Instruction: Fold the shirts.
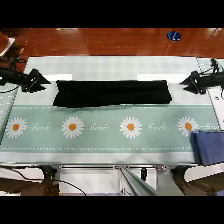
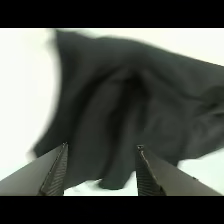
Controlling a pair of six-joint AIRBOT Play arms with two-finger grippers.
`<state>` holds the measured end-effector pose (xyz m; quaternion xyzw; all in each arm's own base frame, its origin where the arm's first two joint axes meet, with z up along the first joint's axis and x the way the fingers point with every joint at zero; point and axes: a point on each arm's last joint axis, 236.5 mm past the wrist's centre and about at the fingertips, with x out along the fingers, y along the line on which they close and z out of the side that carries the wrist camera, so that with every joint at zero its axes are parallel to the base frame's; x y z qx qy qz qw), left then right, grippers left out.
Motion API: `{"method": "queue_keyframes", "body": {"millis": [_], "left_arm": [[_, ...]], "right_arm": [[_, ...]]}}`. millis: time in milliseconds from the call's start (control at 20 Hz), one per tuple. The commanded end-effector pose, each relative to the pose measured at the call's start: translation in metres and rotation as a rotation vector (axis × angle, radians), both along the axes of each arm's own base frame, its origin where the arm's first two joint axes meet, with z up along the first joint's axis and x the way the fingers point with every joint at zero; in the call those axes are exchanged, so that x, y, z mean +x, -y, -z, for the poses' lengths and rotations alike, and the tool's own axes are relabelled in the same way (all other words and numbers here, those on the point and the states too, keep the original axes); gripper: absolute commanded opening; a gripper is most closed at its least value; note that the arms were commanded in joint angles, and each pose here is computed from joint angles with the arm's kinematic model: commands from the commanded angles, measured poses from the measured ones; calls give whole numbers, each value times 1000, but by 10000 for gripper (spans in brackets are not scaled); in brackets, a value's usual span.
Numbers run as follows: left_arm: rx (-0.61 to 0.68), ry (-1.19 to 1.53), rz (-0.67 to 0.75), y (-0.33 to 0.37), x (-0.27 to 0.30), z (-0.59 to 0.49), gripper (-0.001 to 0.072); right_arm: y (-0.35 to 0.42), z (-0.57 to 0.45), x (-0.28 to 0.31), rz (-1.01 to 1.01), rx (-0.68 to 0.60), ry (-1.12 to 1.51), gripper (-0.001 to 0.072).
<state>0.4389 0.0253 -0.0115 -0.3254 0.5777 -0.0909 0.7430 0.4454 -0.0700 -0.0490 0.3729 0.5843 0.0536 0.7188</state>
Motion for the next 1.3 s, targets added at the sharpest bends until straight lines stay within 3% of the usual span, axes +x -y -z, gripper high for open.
{"method": "queue_keyframes", "body": {"millis": [0,100,250,500,550,600,650,700,750,1000,1250], "left_arm": [[83,171,-151,-10,-16,-13,507],[61,260,-183,20,-31,-16,507],[46,273,-112,62,-52,-12,507],[56,324,-27,111,-43,-11,507],[57,344,-26,120,-38,-12,506],[56,360,-25,128,-35,-13,504],[56,369,-9,136,-35,-13,454],[51,368,12,145,-37,-13,153],[48,369,38,153,-40,-13,25],[29,386,169,214,-57,-12,26],[-28,369,347,314,-63,-7,25]], "right_arm": [[6,32,-25,40,-23,-95,415],[-6,38,-14,67,-1,-68,415],[-33,43,1,50,68,-40,416],[-96,56,4,-58,125,-63,412],[-109,54,4,-97,123,-57,371],[-118,49,3,-133,129,-55,186],[-122,41,2,-170,133,-42,20],[-123,29,2,-190,128,-21,17],[-117,15,2,-196,108,4,17],[-88,-71,-51,-287,-167,114,17],[-105,-138,-119,-240,-232,268,17]]}}
